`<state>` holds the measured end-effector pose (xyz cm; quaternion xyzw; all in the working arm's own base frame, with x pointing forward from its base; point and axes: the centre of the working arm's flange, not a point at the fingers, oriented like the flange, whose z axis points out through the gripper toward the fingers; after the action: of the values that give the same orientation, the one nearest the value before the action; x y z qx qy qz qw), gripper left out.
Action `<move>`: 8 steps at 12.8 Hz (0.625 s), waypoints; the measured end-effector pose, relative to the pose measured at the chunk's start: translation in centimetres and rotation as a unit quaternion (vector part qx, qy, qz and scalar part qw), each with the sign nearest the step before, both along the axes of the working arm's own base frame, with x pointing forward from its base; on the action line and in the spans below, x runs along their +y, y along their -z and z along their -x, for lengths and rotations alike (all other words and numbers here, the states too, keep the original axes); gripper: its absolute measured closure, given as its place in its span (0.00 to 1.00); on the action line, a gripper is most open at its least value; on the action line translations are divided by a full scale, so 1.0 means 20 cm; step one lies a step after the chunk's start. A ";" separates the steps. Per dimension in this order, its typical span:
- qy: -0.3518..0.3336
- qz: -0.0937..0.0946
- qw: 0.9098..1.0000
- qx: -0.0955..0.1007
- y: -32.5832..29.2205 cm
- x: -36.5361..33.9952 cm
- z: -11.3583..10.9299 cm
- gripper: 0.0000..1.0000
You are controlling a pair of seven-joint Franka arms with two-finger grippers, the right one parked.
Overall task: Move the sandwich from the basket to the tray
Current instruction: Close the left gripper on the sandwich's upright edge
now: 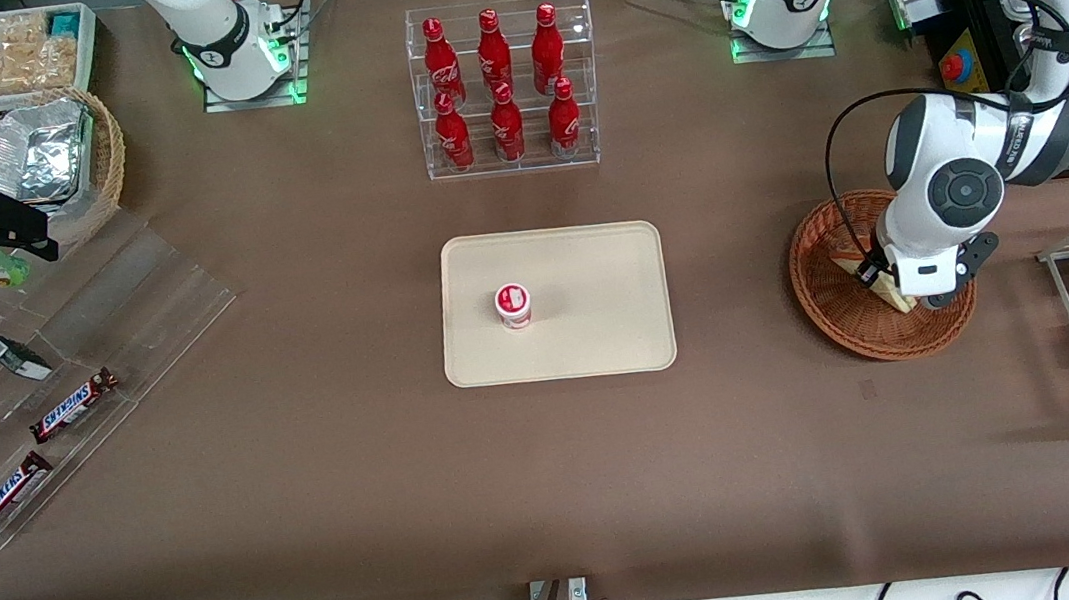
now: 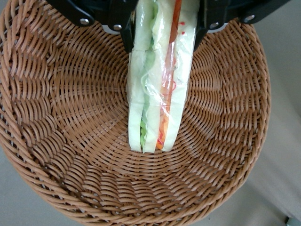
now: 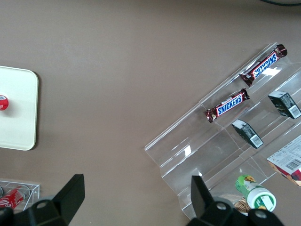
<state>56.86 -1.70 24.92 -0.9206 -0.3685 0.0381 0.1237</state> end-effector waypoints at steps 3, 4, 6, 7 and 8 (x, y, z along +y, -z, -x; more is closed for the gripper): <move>0.000 0.000 1.000 -0.001 0.00 0.00 0.00 0.67; 0.000 0.000 1.000 -0.002 -0.01 0.00 -0.01 0.69; 0.008 0.000 1.000 -0.004 -0.05 0.00 -0.03 0.69; 0.016 -0.002 1.000 0.002 -0.09 -0.01 -0.05 0.69; 0.027 -0.003 1.000 0.009 -0.14 -0.03 -0.07 0.69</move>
<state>58.36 -2.24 27.79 -0.9295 -0.3422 0.0422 0.1311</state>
